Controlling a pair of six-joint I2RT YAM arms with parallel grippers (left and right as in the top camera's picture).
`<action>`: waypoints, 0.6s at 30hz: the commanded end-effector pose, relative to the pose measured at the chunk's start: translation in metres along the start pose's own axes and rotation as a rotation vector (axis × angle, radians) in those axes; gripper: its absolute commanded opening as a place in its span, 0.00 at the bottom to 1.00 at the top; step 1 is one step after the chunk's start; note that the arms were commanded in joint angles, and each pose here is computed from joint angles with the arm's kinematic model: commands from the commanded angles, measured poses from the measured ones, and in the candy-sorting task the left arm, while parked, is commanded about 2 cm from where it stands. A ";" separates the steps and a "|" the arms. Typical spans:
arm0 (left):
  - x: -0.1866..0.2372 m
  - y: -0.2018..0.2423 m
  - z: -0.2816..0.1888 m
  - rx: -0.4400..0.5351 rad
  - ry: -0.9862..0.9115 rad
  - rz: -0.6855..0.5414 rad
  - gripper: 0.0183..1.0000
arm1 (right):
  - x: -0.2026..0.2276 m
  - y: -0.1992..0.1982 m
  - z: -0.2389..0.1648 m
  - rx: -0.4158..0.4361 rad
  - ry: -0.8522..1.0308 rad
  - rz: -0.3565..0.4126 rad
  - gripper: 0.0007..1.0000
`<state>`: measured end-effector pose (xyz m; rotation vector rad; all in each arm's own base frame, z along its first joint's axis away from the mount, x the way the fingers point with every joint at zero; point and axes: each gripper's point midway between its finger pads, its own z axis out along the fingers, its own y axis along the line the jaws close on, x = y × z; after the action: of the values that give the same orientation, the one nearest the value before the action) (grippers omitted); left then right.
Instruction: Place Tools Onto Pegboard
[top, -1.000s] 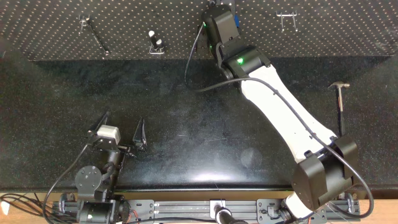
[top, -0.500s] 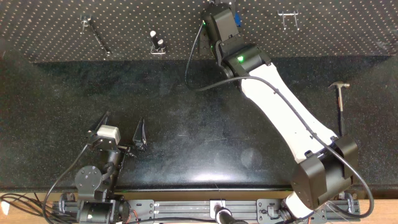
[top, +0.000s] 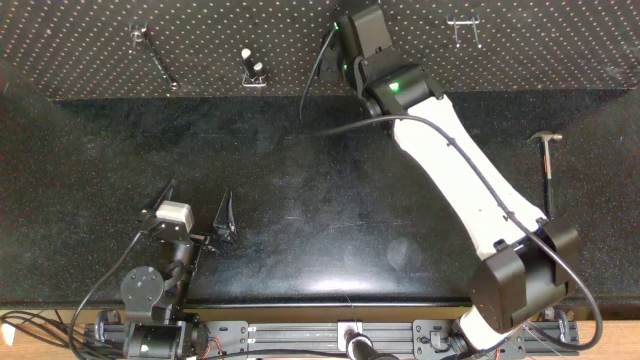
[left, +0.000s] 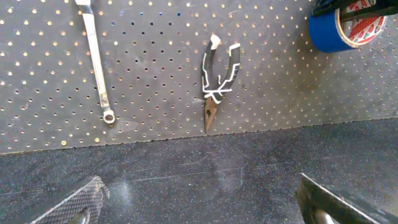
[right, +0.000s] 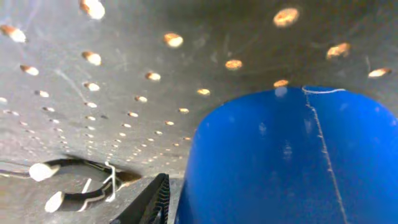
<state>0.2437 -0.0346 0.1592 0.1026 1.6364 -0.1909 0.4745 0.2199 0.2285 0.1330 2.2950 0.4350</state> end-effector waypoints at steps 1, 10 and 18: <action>0.000 -0.003 -0.001 0.018 -0.003 0.013 1.00 | 0.012 -0.027 0.010 0.064 0.077 0.154 0.33; 0.000 -0.003 -0.001 0.018 -0.003 0.013 1.00 | 0.009 -0.034 0.014 0.048 0.101 0.209 0.33; 0.000 -0.003 -0.001 0.018 -0.003 0.013 1.00 | 0.013 -0.036 0.015 0.058 0.116 0.208 0.32</action>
<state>0.2437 -0.0347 0.1592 0.1029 1.6364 -0.1912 0.4680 0.2239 0.2308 0.2518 2.3621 0.5997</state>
